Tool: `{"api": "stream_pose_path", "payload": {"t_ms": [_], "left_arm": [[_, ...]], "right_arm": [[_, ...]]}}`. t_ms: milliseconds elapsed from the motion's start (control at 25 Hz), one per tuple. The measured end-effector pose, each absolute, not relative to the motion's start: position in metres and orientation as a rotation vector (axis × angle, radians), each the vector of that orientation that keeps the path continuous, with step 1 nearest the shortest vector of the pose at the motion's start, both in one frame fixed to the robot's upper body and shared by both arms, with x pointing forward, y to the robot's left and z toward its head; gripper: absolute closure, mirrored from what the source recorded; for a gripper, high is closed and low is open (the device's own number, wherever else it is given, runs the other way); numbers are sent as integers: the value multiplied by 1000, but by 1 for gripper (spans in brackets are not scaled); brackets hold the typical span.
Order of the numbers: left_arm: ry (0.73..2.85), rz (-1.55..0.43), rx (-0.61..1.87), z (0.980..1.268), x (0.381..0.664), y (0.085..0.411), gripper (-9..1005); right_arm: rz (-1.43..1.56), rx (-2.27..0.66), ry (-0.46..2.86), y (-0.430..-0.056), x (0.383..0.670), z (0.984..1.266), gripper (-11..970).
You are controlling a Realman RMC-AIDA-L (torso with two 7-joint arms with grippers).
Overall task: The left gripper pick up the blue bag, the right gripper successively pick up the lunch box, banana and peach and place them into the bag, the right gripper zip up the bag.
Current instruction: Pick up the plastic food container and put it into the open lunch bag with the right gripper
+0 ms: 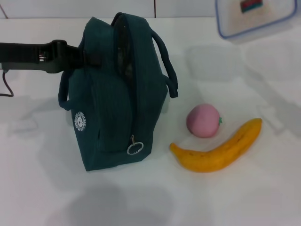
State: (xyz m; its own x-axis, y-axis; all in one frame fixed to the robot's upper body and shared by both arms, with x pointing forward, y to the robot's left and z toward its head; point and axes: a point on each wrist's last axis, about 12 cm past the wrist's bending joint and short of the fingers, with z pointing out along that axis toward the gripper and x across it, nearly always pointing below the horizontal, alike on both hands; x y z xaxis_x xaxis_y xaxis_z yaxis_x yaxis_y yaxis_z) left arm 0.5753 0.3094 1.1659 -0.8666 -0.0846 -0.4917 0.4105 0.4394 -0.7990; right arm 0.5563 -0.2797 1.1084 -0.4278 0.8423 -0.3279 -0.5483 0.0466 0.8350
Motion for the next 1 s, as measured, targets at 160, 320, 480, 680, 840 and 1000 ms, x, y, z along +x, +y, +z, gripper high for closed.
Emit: {"api": "stream_pose_path", "payload": {"t_ms": [160,320,480,680,840,1000], "left_arm": [[2224,-1432,278,1167,576,307,962],[2212,-1446,278,1167,577,303,962],[2198,-1462,296,1168,579,295,962],[2160,-1492,308,1171,582,288,962],[2135,-1506,309,1173,582,287,961],[2131,-1505,295,1172,580,289,961]], "right_arm": [[1738,268,1186,-256,574,1130,866],[1833,160,1187,-226,592,1152,866],[1888,76,1214,-203,602,1166,865],[1902,12,1305,-180,611,1170,863],[1889,-7,1379,-172,612,1165,861],[1841,30,1458,-178,606,1148,859]]}}
